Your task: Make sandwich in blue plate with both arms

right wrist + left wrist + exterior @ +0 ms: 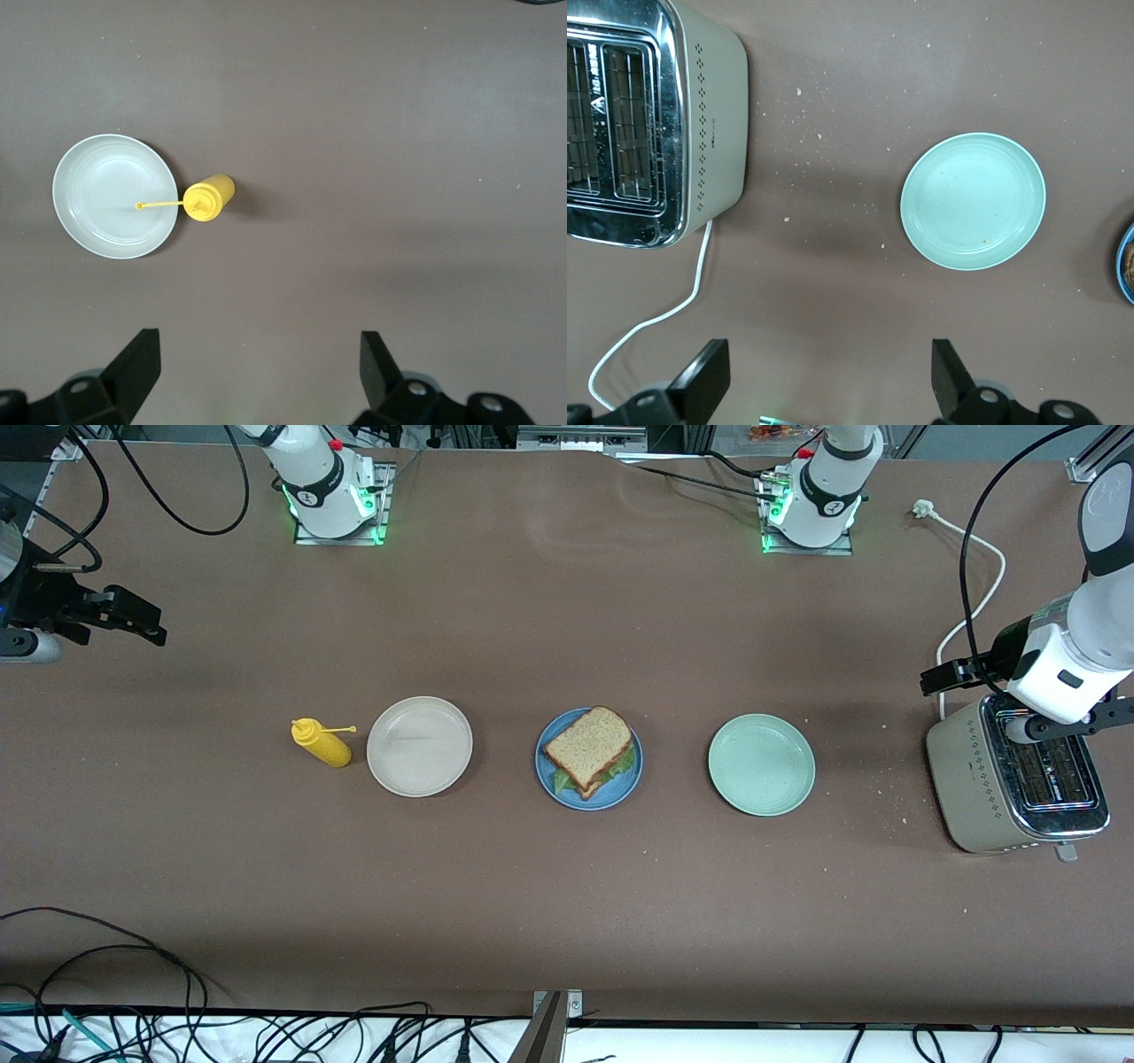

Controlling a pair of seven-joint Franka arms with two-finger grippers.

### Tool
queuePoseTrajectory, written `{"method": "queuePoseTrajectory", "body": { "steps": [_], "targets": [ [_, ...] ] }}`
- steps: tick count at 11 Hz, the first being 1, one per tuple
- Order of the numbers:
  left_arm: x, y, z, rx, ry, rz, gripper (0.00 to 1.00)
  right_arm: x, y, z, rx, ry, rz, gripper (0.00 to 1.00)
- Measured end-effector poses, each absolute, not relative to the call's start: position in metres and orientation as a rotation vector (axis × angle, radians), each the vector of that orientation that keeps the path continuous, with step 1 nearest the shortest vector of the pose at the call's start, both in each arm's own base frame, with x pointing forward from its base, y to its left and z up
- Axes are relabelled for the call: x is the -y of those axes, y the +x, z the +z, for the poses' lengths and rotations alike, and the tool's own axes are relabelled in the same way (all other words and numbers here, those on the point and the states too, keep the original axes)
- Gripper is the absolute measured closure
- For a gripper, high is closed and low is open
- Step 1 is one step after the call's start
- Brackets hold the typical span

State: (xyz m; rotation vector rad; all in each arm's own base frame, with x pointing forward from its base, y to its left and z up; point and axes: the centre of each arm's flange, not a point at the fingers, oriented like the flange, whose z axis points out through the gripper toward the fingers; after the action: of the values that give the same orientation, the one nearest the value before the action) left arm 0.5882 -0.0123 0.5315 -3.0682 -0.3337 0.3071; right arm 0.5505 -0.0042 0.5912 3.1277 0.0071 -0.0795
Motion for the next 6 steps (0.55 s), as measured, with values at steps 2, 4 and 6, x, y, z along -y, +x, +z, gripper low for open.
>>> {"method": "queuePoseTrajectory", "body": {
  "steps": [2, 4, 6],
  "targets": [
    [0.015, 0.582, 0.533, 0.285, -3.065, 0.312, 0.0, 0.004, 0.55, 0.591, -0.007, 3.128, -0.08, 0.0],
    [0.023, 0.571, 0.533, 0.263, -3.059, 0.292, 0.0, 0.004, 0.55, 0.591, -0.007, 3.128, -0.08, 0.0],
    [0.02, 0.566, 0.535, 0.271, -3.061, 0.285, 0.0, 0.004, 0.55, 0.591, -0.007, 3.128, -0.08, 0.0]
  ]
}}
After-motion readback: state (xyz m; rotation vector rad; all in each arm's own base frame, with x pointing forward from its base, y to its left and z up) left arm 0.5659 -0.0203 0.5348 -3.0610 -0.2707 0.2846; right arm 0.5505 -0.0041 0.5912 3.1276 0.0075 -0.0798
